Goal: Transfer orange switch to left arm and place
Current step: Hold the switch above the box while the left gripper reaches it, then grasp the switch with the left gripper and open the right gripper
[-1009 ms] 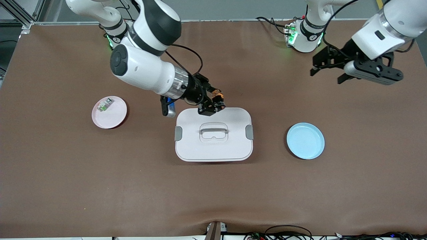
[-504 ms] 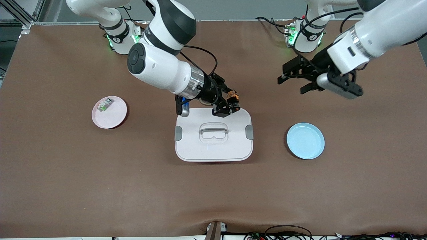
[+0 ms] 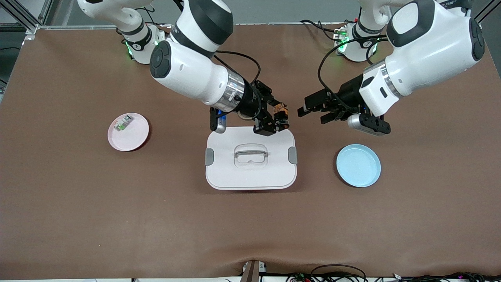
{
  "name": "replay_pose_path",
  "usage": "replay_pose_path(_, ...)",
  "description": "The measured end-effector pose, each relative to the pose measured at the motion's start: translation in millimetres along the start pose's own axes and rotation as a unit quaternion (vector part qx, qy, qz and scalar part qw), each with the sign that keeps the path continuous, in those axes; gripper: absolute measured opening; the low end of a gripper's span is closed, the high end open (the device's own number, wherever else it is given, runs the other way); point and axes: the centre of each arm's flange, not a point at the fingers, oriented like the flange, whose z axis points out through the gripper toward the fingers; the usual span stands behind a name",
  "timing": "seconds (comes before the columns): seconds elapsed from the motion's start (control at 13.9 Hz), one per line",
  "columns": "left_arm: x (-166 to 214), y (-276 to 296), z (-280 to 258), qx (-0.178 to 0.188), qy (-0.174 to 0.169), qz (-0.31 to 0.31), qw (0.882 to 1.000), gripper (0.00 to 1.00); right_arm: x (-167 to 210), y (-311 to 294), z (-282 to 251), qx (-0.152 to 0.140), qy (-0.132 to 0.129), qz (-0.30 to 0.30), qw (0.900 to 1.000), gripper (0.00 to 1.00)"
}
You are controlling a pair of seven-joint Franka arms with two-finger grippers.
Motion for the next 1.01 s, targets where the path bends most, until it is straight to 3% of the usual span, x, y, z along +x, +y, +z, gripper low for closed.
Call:
replay_pose_path(0.22, 0.3, 6.0, 10.4, -0.020, 0.002, -0.008, 1.000, 1.00, -6.2, 2.4, 5.6, -0.002, -0.002, 0.003, 1.000, 0.72)
replay_pose_path(0.65, -7.7, 12.3, 43.3, -0.017, -0.021, -0.007, 1.000, 0.90, -13.1, 1.4, 17.2, 0.020, -0.014, 0.012, 1.000, 0.72)
replay_pose_path(0.72, -8.6, 12.5, 44.9, -0.016, -0.023, -0.007, 1.000, 0.83, -14.3, 0.3, 17.9, 0.023, -0.016, 0.013, 1.000, 0.72)
replay_pose_path(1.01, -8.8, 9.3, 48.5, -0.013, -0.026, -0.005, 1.000, 0.37, -18.3, -3.0, 13.3, 0.031, -0.021, 0.014, 0.999, 0.72)
